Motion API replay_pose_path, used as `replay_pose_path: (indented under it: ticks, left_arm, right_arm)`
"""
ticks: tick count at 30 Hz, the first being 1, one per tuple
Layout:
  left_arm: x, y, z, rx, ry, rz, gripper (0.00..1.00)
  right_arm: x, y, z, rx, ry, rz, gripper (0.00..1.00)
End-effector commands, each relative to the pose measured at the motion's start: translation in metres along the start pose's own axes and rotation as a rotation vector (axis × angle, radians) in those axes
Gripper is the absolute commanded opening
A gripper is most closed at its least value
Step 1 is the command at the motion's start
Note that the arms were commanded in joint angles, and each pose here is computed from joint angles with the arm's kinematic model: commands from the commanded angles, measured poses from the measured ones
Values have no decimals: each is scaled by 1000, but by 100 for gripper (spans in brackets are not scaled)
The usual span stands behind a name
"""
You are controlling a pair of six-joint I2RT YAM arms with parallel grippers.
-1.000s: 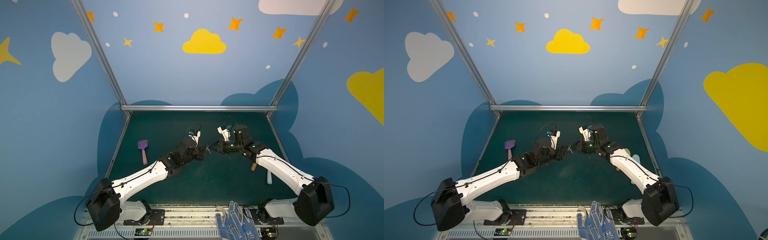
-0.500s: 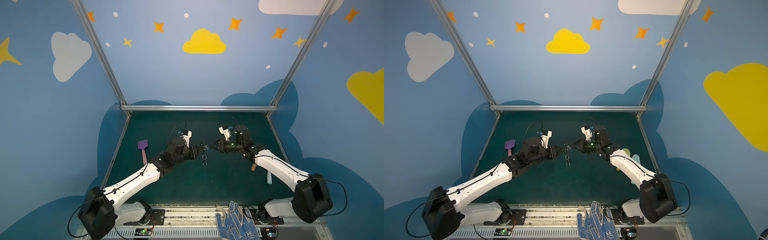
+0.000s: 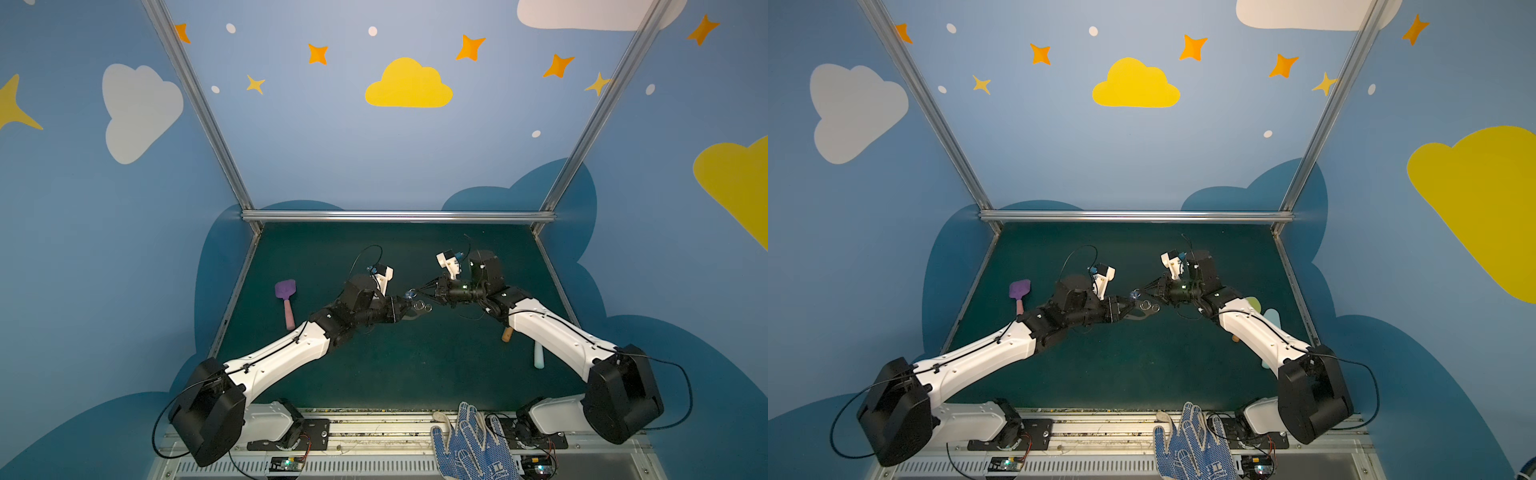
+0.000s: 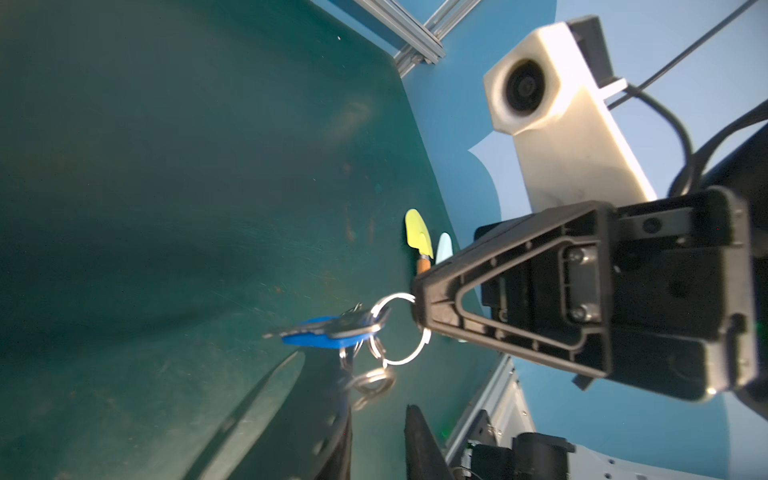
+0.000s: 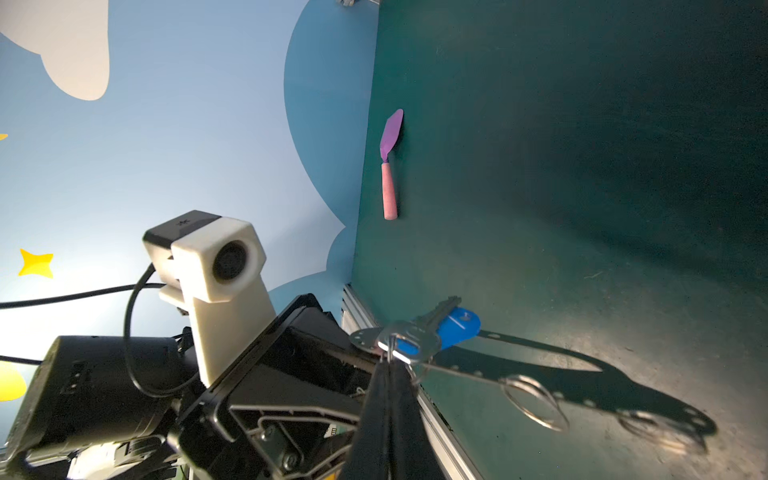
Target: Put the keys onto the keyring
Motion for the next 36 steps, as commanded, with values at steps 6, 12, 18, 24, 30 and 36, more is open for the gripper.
replay_pose_path:
  ticks: [6,12,18,24,30,36]
  left_arm:
    - [1,-11,-3,-102,-94,199,30]
    - [-2,-13,-1,-153,-147,253,28]
    - [-7,-15,-2,-168,-176,281,12]
    - [-7,-16,-2,-180,-170,305,4]
    - [-10,-18,-10,-183,-195,311,4]
    - [-10,-23,-17,-155,-206,324,4]
  right_arm:
    - [-5,11,-3,-50,-7,-19,0]
    - [-3,11,-2,-62,1,-18,0]
    - [0,10,-2,-64,13,-15,0]
    - [1,13,-4,-70,22,-27,0]
    - [4,13,-4,-62,83,-52,0]
    - [11,12,-2,-54,153,-73,0]
Point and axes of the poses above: each gripper's point midway between its finger pads, its own z axis out along the fingers, its own y axis along the line the jaws close on, x = y × z, the point moved 7 cm from there along -z, back along the fingers, and after that the axes turned 14 degrees about -z, right-handed, at the moved point
